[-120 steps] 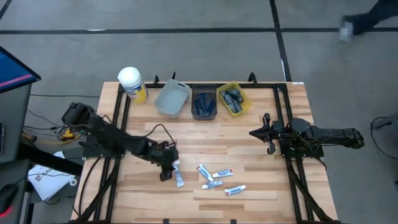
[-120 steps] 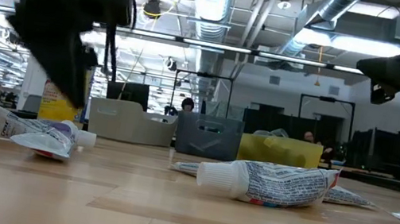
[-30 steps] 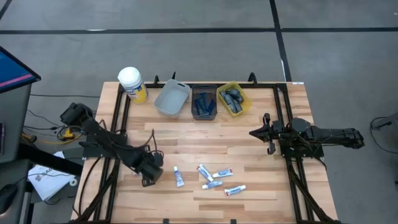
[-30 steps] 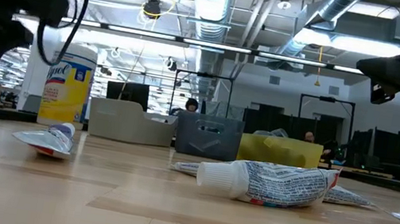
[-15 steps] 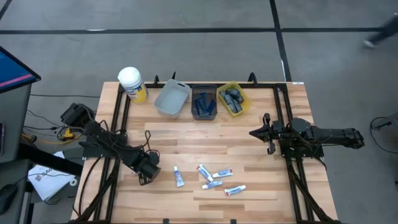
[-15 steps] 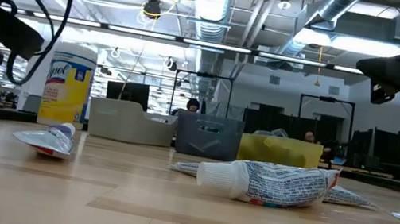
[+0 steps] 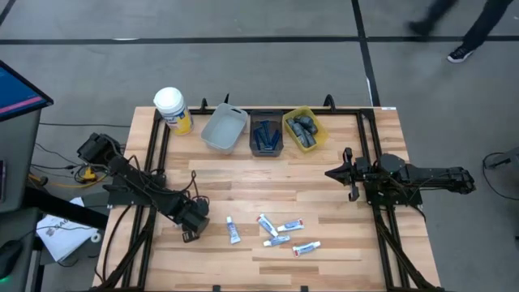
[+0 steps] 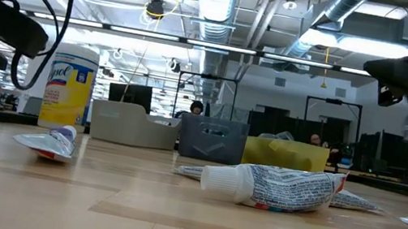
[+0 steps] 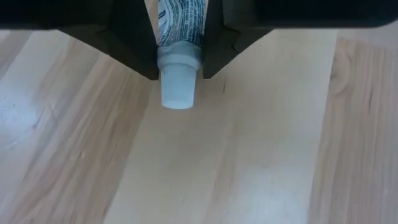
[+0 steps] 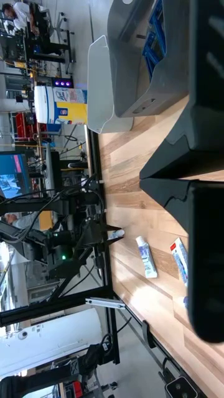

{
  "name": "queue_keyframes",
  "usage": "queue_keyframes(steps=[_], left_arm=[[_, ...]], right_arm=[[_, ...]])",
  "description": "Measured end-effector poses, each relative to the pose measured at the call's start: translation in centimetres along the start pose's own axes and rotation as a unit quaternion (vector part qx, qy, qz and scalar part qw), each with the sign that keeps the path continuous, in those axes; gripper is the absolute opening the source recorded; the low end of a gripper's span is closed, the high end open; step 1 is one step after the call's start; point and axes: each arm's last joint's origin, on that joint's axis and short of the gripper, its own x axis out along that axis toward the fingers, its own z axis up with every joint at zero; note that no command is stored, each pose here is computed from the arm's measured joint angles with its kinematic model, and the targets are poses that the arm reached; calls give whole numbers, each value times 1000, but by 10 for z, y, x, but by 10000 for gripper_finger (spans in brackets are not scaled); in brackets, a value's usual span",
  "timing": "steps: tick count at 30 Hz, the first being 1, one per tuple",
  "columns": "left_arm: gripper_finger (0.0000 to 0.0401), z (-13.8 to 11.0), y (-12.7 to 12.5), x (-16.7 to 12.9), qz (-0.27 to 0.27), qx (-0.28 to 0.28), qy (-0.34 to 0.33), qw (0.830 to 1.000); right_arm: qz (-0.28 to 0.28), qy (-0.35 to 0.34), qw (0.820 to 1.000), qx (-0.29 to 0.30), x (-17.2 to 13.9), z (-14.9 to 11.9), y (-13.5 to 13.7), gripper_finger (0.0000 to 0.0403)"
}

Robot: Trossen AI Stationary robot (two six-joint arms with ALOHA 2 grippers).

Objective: Pick & Place Travel size toiletries
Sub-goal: Put the toothpaste into the gray bin

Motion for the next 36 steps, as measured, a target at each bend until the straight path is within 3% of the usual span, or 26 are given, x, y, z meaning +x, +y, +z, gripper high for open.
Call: queue_keyframes(steps=[7, 16, 26, 32, 36], left_arm=[[122, 1, -1, 0, -1, 1, -10, 1000], [60, 4, 1, 0, -7, -10, -8, 1000], [59, 15, 8, -6, -42, -45, -8, 998], [59, 27, 22, -37, -91, -98, -70, 989], [59, 41, 37, -67, -137, -145, -163, 966]], right_arm=[[0, 0, 1000, 0, 0, 0, 0, 0], [0, 0, 1000, 0, 0, 0, 0, 0], [0, 0, 1000, 0, 0, 0, 0, 0], [0, 0, 1000, 0, 0, 0, 0, 0], [0, 0, 1000, 0, 0, 0, 0, 0]])
